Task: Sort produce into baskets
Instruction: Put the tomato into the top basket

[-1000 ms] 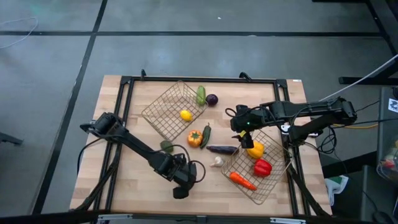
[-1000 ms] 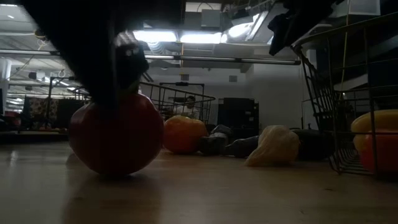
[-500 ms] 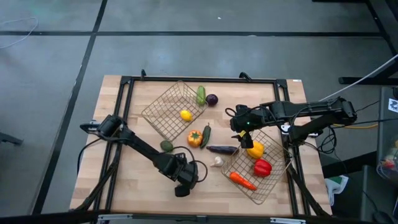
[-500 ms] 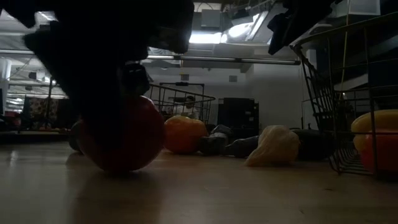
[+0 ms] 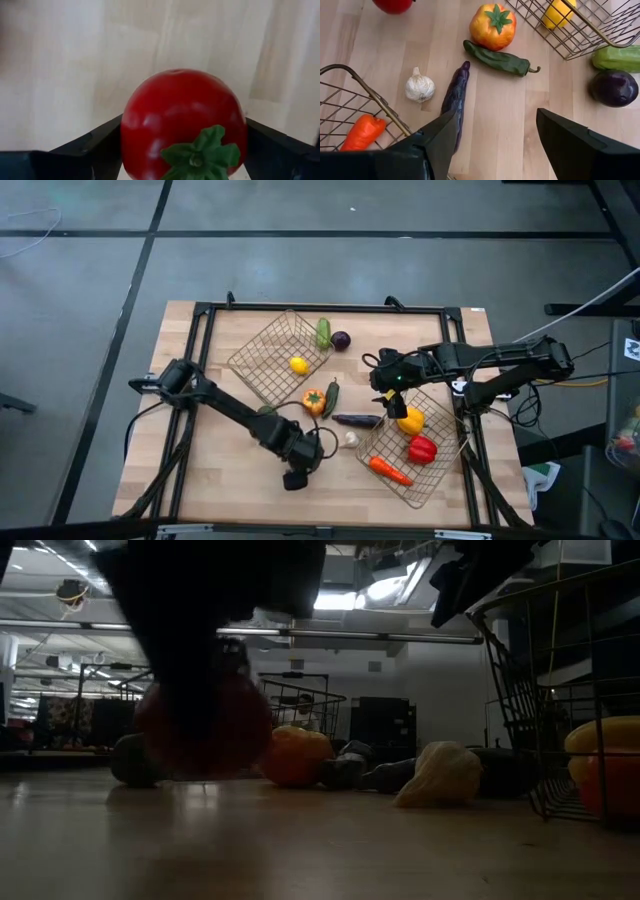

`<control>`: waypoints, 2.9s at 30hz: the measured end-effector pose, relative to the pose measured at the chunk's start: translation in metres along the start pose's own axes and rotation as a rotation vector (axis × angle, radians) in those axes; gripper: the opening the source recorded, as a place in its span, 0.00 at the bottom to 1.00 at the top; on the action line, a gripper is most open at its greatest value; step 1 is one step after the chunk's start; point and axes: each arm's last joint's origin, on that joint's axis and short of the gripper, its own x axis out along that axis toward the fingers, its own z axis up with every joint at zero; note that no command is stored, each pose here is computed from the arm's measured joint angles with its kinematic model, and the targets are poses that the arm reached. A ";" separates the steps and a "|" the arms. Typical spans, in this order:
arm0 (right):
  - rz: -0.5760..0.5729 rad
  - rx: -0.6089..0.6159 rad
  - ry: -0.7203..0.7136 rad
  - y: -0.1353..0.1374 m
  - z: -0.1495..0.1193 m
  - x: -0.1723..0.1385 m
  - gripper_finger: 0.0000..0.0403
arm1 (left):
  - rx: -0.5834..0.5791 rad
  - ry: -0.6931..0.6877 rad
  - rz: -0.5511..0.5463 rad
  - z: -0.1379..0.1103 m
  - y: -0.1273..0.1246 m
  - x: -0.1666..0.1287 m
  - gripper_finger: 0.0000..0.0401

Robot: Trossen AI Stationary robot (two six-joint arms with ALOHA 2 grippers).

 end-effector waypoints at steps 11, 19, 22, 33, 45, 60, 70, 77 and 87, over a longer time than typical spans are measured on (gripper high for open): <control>0.000 0.000 -0.007 0.000 0.001 0.000 0.67 | -0.089 -0.192 -0.064 0.027 0.049 -0.092 0.80; -0.002 0.001 -0.031 0.000 0.003 0.000 0.67 | -0.247 -0.403 -0.029 0.034 0.114 -0.160 0.80; -0.003 0.002 -0.044 0.000 0.004 0.000 0.67 | -0.291 -0.446 0.035 0.033 0.139 -0.175 0.80; -0.003 0.002 -0.052 0.000 0.005 0.000 0.67 | -0.409 -0.371 0.203 0.025 0.216 -0.168 0.80; -0.003 0.002 -0.051 0.000 0.005 0.000 0.67 | -0.576 -0.272 0.271 -0.005 0.269 -0.117 0.80; -0.003 0.002 -0.051 0.000 0.005 0.000 0.67 | -0.613 -0.158 0.293 -0.039 0.274 -0.070 0.80; -0.003 0.002 -0.051 0.000 0.005 0.000 0.67 | -0.614 -0.149 0.293 -0.041 0.274 -0.068 0.80; -0.003 0.002 -0.051 0.000 0.005 0.000 0.67 | -0.614 -0.148 0.291 -0.041 0.274 -0.068 0.80; -0.003 0.002 -0.051 0.000 0.005 0.000 0.67 | -0.597 -0.139 0.283 -0.041 0.274 -0.068 0.80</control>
